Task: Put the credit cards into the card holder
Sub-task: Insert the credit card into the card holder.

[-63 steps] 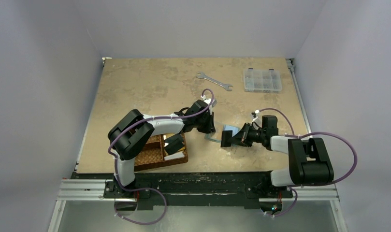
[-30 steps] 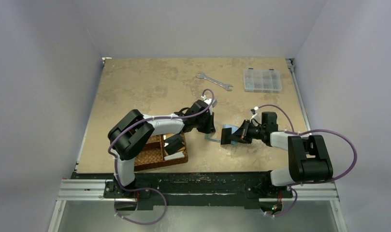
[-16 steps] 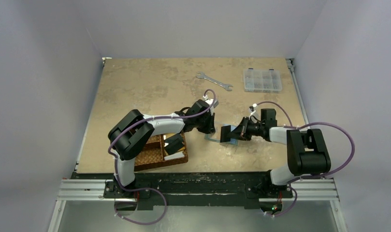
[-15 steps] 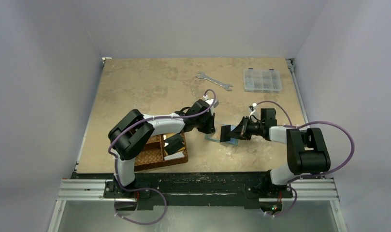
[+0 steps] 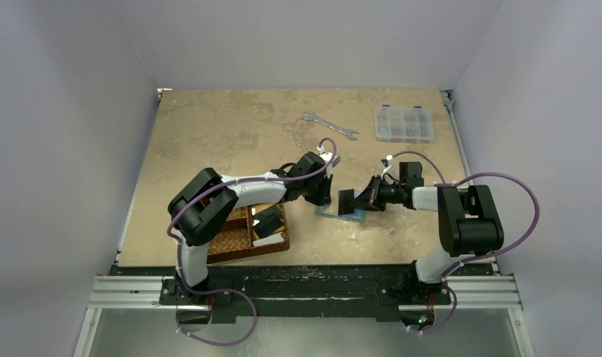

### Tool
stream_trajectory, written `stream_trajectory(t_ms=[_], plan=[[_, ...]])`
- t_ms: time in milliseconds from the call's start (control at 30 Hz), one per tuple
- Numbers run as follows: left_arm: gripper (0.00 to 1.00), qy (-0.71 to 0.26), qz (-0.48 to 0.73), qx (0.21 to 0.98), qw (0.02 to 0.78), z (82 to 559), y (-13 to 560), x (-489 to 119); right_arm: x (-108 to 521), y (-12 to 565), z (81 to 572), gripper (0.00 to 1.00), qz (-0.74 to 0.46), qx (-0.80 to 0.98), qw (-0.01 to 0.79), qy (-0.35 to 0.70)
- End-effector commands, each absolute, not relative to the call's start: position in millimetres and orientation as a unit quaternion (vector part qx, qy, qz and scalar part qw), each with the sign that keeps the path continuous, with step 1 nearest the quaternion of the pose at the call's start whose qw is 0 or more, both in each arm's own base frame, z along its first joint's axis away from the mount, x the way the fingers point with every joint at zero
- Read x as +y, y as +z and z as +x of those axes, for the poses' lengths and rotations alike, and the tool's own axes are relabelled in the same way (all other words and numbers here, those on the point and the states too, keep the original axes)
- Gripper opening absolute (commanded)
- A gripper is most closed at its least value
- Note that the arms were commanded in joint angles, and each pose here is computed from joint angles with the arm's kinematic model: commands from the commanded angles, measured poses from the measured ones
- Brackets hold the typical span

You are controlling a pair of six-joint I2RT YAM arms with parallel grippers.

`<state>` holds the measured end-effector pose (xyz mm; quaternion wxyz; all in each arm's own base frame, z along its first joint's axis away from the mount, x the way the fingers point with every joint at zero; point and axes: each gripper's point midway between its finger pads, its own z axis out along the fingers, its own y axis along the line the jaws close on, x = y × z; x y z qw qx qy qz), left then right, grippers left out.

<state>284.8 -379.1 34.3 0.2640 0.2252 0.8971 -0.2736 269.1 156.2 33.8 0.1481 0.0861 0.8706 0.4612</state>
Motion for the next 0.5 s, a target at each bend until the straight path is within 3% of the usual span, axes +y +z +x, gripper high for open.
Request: stream_trajectory(t_ms=[0, 467], plan=[[0.01, -0.224, 0.242, 0.916, 0.23, 276.6, 4.2, -359.6, 153.9, 34.0, 283.8, 0.0, 0.07, 0.871, 0.176, 0.453], [0.01, -0.253, 0.237, 0.91, 0.227, 273.5, 9.8, -369.7, 162.1, 29.1, 282.3, 0.03, 0.088, 0.855, 0.184, 0.478]])
